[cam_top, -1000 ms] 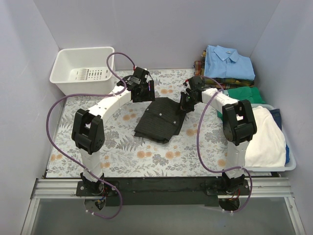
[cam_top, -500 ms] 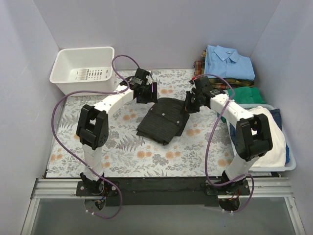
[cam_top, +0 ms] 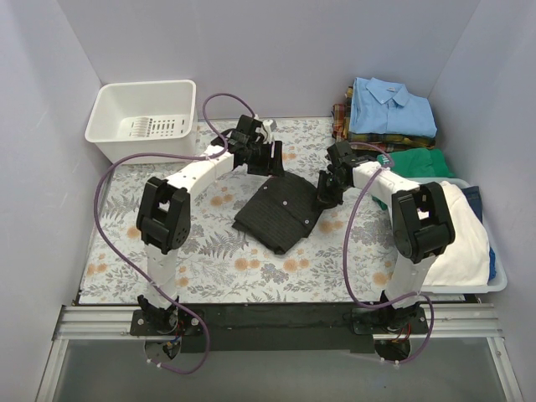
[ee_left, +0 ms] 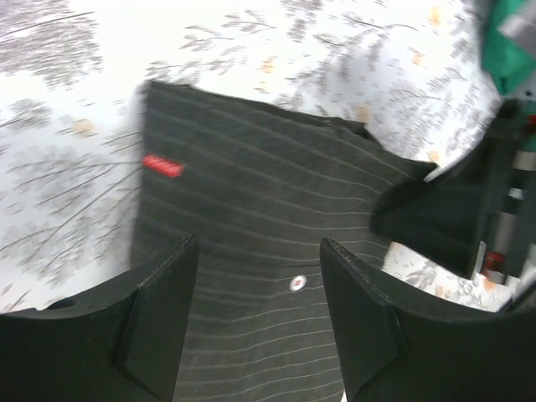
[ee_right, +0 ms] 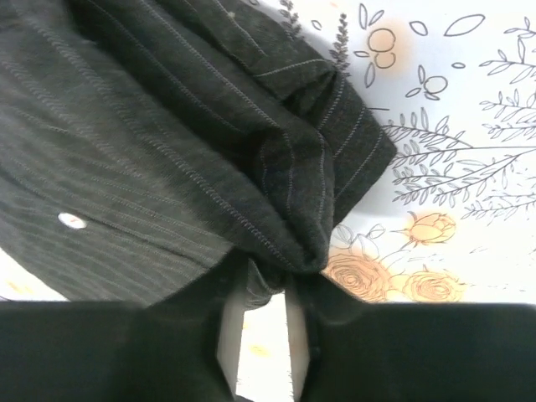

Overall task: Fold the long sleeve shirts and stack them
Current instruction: Fold the shirt

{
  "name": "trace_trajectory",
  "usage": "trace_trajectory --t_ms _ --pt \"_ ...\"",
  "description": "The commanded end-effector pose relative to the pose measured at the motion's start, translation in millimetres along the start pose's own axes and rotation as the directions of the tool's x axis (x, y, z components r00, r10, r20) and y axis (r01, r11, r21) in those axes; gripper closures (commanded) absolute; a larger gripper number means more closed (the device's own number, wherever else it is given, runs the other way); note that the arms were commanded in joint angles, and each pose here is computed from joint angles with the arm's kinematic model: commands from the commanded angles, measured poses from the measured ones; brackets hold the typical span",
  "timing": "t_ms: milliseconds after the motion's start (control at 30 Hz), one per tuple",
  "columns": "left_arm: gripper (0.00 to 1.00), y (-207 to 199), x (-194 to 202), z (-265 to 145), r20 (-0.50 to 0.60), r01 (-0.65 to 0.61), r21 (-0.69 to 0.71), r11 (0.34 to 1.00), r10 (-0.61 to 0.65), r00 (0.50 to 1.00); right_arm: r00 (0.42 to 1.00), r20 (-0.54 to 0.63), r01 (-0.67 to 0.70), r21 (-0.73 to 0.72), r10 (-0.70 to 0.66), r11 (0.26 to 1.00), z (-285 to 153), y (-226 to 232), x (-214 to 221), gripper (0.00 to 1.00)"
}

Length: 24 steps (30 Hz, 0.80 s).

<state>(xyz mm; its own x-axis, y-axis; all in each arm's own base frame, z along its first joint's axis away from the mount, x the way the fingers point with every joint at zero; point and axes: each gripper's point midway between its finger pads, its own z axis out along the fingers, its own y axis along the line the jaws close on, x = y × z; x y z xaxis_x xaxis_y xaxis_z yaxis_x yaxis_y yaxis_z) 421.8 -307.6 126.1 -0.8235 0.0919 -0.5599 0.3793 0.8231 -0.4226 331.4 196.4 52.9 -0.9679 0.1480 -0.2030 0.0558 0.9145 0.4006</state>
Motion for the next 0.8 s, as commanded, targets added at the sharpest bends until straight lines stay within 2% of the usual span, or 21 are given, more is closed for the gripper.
trace_trajectory --t_ms 0,67,300,467,600,700,767 --pt "0.42 -44.0 5.5 11.0 -0.019 -0.082 0.145 0.986 0.086 0.996 1.000 -0.013 -0.016 0.032 0.017 0.999 -3.2 -3.7 -3.2 0.62" --pt "0.42 -45.2 15.1 21.0 -0.047 -0.082 0.153 0.985 0.090 0.995 1.000 0.021 -0.012 0.037 0.011 0.999 -12.1 -1.8 -8.8 0.54" --pt "0.42 -26.1 49.1 54.9 -0.141 -0.024 0.081 0.996 0.035 0.989 0.987 0.161 0.016 0.070 -0.027 0.997 -51.9 2.8 -30.1 0.52" --pt "0.42 13.8 75.8 74.3 -0.194 -0.008 -0.092 0.996 -0.010 0.981 0.962 0.268 0.032 0.082 -0.053 0.996 -83.7 6.4 -41.7 0.52" --pt "0.42 50.0 90.0 86.8 -0.214 0.015 -0.263 0.965 -0.073 0.974 0.947 0.300 0.097 0.078 -0.116 0.992 -94.5 12.7 -49.2 0.52" --pt "0.43 49.2 78.4 88.0 -0.186 0.017 -0.265 0.964 -0.068 0.980 0.940 0.311 0.125 0.080 -0.144 0.989 -95.6 17.8 -59.6 0.52" --pt "0.43 35.4 58.1 76.1 -0.129 0.009 -0.225 0.974 -0.039 0.991 0.941 0.290 0.160 0.067 -0.173 0.985 -89.1 23.3 -64.7 0.52"
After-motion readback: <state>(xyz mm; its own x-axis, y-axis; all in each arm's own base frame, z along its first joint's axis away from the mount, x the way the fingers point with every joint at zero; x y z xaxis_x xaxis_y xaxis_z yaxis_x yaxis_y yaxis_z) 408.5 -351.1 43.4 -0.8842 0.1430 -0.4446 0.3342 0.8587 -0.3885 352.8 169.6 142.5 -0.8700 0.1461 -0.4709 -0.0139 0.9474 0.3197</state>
